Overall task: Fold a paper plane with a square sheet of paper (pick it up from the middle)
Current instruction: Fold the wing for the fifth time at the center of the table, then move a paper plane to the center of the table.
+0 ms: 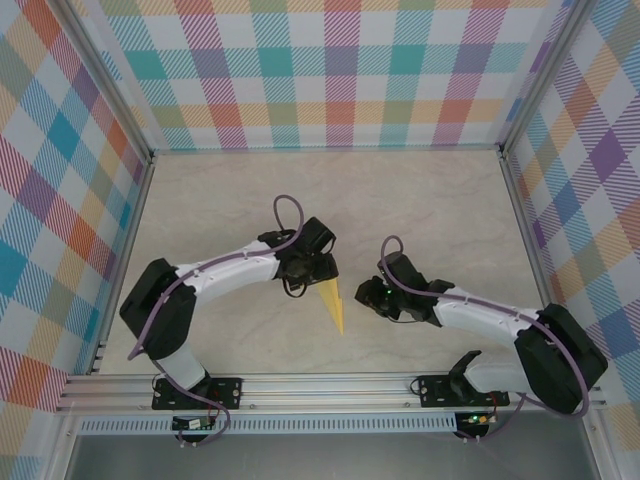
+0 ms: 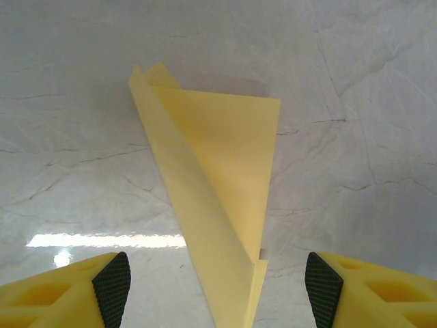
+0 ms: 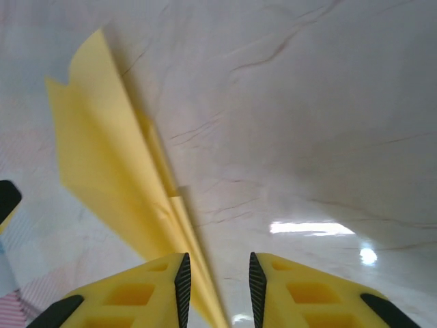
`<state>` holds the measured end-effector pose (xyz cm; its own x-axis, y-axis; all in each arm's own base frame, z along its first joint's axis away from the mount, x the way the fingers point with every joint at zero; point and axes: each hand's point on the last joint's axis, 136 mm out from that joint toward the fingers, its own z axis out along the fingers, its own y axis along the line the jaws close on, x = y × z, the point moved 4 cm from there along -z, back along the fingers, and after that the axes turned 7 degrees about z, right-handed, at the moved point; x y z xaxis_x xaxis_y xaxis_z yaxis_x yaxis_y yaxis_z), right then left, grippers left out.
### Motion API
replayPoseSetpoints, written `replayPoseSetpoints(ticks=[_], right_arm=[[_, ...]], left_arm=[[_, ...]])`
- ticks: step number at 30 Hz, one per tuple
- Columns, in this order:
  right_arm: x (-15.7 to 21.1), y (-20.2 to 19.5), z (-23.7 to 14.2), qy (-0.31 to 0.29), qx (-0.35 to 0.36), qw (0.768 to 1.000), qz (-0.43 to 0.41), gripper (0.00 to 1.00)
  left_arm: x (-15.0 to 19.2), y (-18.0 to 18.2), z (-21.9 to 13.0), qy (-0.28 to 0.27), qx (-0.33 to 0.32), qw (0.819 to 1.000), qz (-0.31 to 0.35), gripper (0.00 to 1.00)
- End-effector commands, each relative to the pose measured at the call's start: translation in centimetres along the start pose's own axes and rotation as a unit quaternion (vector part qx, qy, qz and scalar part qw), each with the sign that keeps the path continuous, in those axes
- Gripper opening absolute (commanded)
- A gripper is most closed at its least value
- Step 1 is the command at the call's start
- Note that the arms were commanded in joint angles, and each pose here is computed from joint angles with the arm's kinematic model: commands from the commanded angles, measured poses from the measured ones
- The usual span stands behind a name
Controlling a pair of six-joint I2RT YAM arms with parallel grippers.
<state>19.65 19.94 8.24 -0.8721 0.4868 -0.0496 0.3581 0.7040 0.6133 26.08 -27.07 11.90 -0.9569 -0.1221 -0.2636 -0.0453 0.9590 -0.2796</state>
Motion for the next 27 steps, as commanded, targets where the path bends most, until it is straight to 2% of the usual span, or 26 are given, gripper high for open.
replayPoseSetpoints(ticks=[1,8,22,27], right_arm=[[-0.2,-1.4,-0.7,-0.013,0.032,0.999,-0.021,0.33],[0.2,0.4,-0.1,0.015,-0.003,0.998,-0.06,0.35],[1.1,3.9,2.4,0.089,-0.034,0.989,-0.11,0.39],[1.3,4.4,3.4,0.104,-0.023,0.986,-0.125,0.44]], left_arm=[[0.6,0.4,0.6,0.018,-0.065,0.998,0.015,0.71],[0.8,0.2,1.9,0.027,-0.076,0.997,0.015,0.65],[1.7,2.8,0.6,0.005,-0.071,0.997,0.001,0.3],[1.8,2.9,0.5,0.003,-0.056,0.998,-0.003,0.24]])
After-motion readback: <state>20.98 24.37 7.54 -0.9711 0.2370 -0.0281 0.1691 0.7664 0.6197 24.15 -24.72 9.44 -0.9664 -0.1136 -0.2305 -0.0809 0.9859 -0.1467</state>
